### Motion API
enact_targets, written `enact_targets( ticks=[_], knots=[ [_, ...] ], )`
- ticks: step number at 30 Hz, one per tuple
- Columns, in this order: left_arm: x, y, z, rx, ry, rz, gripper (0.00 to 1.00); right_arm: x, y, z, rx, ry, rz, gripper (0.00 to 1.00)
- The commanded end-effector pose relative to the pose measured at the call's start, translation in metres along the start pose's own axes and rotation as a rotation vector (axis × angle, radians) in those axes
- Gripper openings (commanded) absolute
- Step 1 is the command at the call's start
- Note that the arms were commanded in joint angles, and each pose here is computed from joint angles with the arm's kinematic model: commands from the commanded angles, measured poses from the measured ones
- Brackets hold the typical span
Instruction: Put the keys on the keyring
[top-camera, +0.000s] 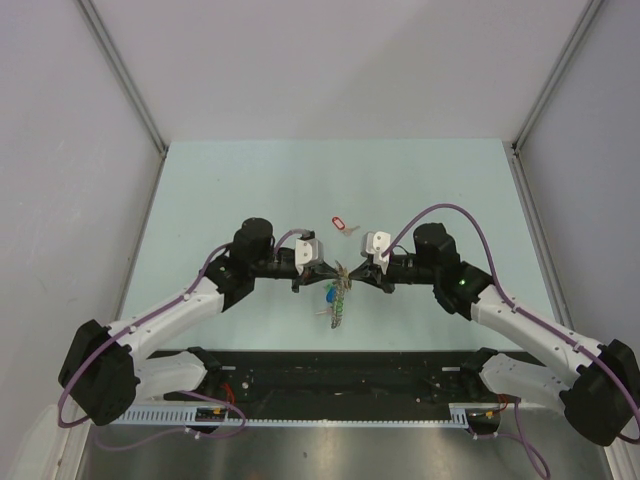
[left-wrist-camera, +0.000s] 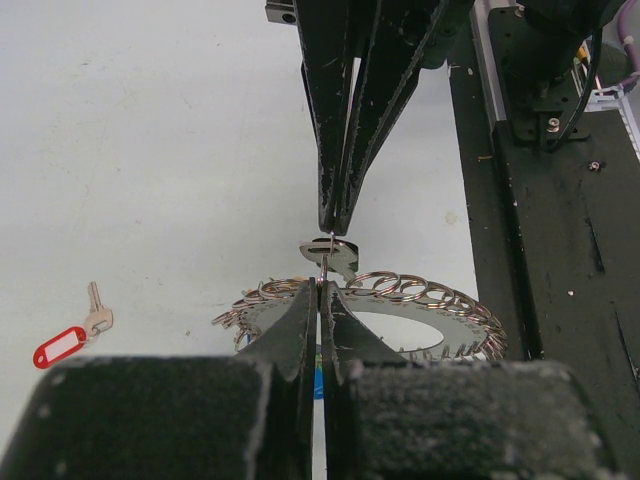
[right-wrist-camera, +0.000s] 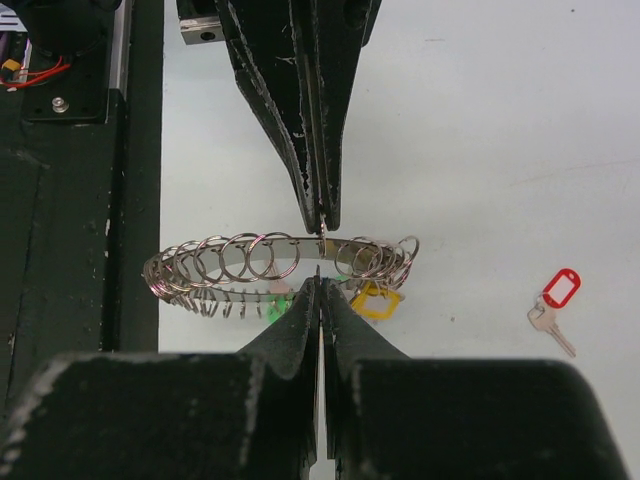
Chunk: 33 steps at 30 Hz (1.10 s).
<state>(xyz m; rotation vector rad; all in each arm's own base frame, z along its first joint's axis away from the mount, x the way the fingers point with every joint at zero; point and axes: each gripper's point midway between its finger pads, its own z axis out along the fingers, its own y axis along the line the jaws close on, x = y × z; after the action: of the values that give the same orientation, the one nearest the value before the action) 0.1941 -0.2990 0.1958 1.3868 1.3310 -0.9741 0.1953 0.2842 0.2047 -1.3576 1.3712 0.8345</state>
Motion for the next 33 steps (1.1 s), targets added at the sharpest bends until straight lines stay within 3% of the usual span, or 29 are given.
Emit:
enact_targets(
  ticks=[1,33],
  knots=[
    [-0.021,0.004,0.0,-0.005,-0.06,0.054,0.0,-0.012,0.002,-0.003,-0.006,-0.024,-0.027,0.0],
    [-0.019,0.001,0.002,0.021,-0.053,0.046,0.01,-0.018,-0.007,-0.004,0.068,-0.033,-0.044,0.0]
  ],
)
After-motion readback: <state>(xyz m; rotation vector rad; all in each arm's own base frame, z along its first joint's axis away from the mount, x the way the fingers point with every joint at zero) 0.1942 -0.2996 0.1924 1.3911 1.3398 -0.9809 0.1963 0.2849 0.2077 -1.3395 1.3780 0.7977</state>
